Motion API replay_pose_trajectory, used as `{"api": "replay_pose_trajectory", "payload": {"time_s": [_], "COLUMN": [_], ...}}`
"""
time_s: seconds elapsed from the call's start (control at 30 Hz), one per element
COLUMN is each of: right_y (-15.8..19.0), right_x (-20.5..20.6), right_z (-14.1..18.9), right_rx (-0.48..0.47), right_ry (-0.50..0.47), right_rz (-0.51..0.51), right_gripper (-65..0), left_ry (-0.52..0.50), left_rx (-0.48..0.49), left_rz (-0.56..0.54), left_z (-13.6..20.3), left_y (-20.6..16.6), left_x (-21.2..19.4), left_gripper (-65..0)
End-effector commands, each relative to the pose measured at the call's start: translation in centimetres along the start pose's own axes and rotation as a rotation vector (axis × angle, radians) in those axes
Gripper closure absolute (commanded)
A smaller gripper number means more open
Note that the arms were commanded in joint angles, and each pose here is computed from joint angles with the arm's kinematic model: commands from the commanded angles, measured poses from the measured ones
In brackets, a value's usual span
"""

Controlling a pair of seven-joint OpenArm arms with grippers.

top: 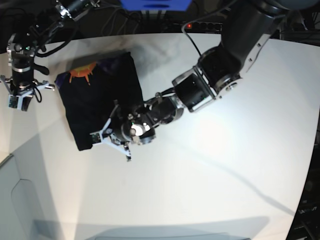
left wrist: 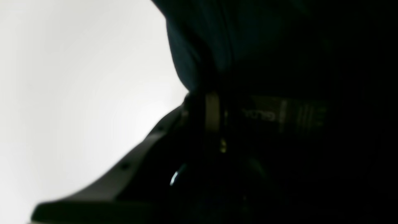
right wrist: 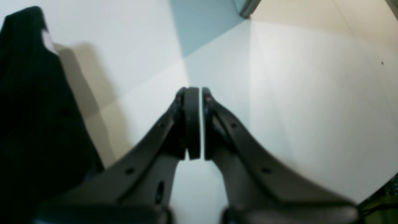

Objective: Fold the T-shirt properly
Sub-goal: 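Drag the bundle with the left gripper to square it on the table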

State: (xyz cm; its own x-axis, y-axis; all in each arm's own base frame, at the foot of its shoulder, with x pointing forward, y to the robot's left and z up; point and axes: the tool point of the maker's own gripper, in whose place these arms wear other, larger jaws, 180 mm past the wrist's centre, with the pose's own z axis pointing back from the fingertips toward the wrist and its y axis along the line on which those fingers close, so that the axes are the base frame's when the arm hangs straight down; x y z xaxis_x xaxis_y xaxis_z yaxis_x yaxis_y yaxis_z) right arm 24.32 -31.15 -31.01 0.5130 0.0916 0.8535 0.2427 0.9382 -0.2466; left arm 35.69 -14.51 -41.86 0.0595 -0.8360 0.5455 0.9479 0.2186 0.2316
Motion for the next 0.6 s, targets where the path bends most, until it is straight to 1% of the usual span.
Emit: {"api": "replay_pose_trajectory", "payload": {"time_s": [0.0, 0.1, 0.2, 0.27, 0.33, 0.37, 0.4, 0.43, 0.53, 0.57], "right_y": [-0.5, -0.6, -0.9, -0.9, -1.2, -1.4, -1.4, -1.5, -1.5, -1.5], "right_x": [1.3, 1.2, 0.9, 0.9, 0.7, 0.5, 0.5, 0.4, 0.4, 0.4], "right_z": [0.2, 0.3, 0.4, 0.4, 0.5, 0.6, 0.6, 0.6, 0.6, 0.6], "right_rx": [-0.016, -0.019, -0.028, -0.028, -0.037, -0.043, -0.042, -0.044, -0.044, -0.044], "right_ry": [-0.051, -0.045, -0.038, -0.038, -0.033, -0.028, -0.026, -0.026, -0.024, -0.024], "right_rz": [-0.002, -0.004, -0.006, -0.006, -0.008, -0.009, -0.008, -0.009, -0.009, -0.009], "right_gripper": [0.0, 0.0, 0.0, 0.0, 0.0, 0.0, 0.0, 0.0, 0.0, 0.0], "left_ry": [0.067, 0.069, 0.071, 0.078, 0.078, 0.08, 0.081, 0.087, 0.111, 0.11], "left_rx": [-0.012, -0.017, -0.073, -0.095, -0.093, -0.093, -0.089, -0.078, -0.044, -0.035], "left_rz": [-0.042, -0.118, -0.194, -0.213, -0.212, -0.215, -0.216, -0.227, -0.272, -0.286], "left_z": [-0.2, -0.3, -0.2, -0.2, -0.1, -0.1, -0.1, -0.1, -0.1, -0.1], "left_y": [-0.3, -0.6, -1.6, -2.0, -1.9, -1.9, -1.8, -1.6, -1.0, -0.9], "left_x": [-0.8, 0.6, 1.5, 1.3, 1.4, 1.3, 1.3, 1.2, 0.8, 1.0], "left_gripper": [0.0, 0.0, 0.0, 0.0, 0.0, -1.0, -3.4, -7.2, -21.0, -24.3]}}
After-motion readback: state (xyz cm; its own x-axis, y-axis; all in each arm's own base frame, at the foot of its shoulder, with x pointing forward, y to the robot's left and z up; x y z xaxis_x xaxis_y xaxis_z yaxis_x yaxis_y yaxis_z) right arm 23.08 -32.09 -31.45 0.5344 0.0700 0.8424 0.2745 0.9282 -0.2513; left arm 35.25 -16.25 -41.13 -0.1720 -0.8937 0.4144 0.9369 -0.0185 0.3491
